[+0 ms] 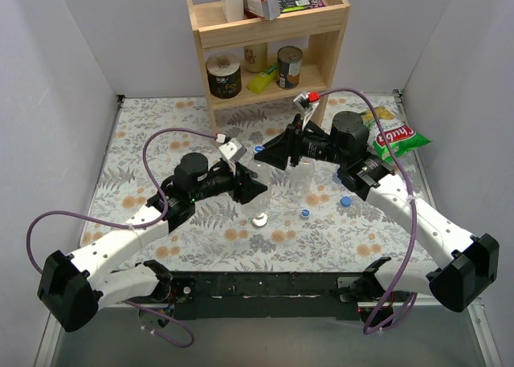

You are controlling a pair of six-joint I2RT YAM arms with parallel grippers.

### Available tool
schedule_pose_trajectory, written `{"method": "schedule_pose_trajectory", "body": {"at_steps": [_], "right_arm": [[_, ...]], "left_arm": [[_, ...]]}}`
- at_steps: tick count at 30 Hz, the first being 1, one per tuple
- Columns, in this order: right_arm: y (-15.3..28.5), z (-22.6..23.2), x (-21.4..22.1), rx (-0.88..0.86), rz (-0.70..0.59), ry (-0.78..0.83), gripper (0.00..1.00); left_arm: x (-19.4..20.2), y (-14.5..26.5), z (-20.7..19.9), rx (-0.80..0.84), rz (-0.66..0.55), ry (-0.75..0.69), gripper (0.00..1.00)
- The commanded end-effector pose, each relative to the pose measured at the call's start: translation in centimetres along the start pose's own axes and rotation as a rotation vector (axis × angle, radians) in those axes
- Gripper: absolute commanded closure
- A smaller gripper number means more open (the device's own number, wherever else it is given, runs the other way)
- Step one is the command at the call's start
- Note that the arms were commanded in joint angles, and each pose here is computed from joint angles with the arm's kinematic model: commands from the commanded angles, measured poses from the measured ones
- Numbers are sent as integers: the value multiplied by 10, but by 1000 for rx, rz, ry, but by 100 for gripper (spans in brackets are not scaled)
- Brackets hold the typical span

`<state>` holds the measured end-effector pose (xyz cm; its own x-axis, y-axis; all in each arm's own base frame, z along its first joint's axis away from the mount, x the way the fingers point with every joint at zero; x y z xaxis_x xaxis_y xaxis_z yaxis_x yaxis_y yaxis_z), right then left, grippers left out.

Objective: Unscrew the bottle caps

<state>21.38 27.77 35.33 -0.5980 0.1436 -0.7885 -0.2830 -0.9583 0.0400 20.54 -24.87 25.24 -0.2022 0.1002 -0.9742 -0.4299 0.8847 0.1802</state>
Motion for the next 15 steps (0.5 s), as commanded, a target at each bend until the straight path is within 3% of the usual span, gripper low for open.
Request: {"method": "schedule_pose_trajectory", "body": {"at_steps": [1, 11, 15], "right_arm": [[-7, 26, -15, -92, -27, 57, 39], [-15, 25, -12, -46, -5, 90, 45], [-15, 20, -7, -13, 10, 93, 55]], "left_arm": [[-16, -2, -5, 15, -32, -26, 71], [-20, 0, -5, 5, -46, -30, 71], [-24, 2, -8, 11, -65, -26, 71]]}}
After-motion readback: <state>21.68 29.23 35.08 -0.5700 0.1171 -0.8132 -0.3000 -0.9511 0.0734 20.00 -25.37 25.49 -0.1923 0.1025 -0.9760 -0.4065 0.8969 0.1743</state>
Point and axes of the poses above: each gripper's point midway between its finger pads, its own y axis back along the fingers, its own z axis along the line the jaws close on, x = y × z, the point moved 5 cm from there along y, back along the fingers, and after that the axes turned 8 degrees about -y, right-handed, at the moved point
